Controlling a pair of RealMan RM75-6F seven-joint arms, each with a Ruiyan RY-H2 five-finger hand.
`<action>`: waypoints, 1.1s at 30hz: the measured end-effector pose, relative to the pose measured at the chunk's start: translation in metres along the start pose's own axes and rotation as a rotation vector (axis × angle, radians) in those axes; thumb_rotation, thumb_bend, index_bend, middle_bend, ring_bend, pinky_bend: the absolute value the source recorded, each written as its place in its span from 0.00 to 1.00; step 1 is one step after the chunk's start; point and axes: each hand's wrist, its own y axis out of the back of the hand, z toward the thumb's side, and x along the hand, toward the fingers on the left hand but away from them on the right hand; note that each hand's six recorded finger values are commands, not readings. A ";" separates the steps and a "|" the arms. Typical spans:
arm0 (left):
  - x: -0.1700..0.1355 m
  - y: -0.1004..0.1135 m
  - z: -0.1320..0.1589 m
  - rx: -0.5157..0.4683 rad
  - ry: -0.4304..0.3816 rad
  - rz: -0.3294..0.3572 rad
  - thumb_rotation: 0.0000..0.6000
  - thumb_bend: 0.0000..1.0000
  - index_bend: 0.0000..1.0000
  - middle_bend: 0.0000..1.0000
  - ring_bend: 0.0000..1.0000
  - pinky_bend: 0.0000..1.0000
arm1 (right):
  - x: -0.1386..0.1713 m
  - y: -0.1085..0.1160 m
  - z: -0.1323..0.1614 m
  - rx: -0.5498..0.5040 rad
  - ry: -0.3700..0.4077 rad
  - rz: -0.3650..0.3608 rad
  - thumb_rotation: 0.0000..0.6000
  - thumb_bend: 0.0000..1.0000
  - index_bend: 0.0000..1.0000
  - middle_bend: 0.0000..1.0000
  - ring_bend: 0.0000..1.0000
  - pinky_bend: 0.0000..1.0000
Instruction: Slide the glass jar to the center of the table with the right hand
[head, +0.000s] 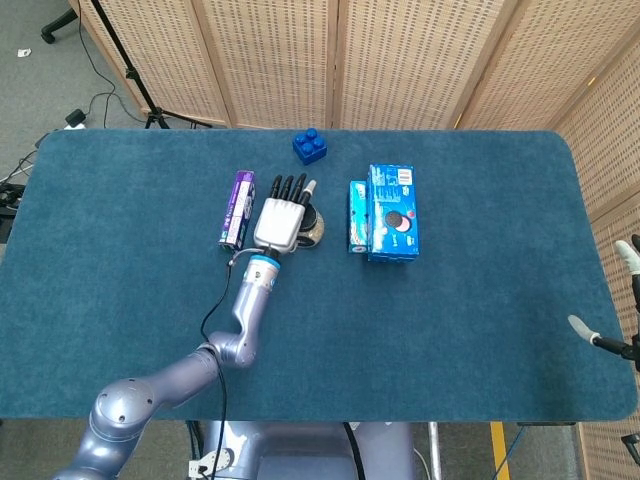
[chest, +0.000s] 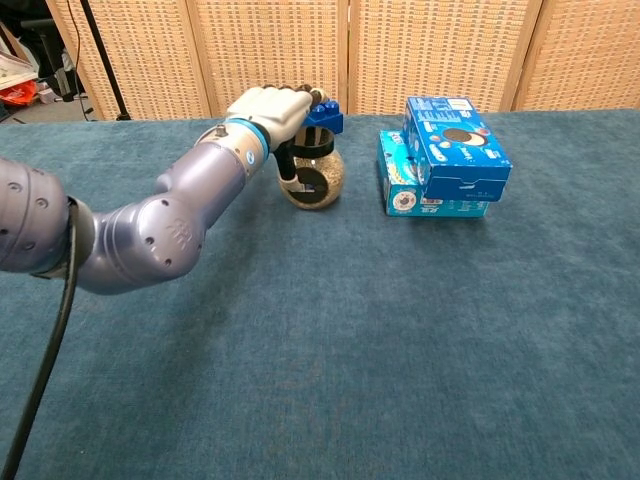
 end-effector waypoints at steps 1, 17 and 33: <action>0.003 0.001 -0.002 0.003 0.008 0.001 1.00 0.01 0.00 0.00 0.00 0.00 | -0.001 0.000 -0.001 0.000 -0.002 0.000 1.00 0.00 0.00 0.00 0.00 0.00; 0.024 0.007 -0.007 -0.055 0.038 -0.009 1.00 0.01 0.00 0.00 0.00 0.00 | 0.000 -0.007 0.006 0.016 0.018 0.014 1.00 0.00 0.00 0.00 0.00 0.00; -0.008 0.041 -0.052 -0.147 -0.012 0.115 1.00 0.00 0.00 0.00 0.00 0.00 | 0.009 -0.004 0.016 0.030 0.056 0.008 1.00 0.00 0.00 0.00 0.00 0.00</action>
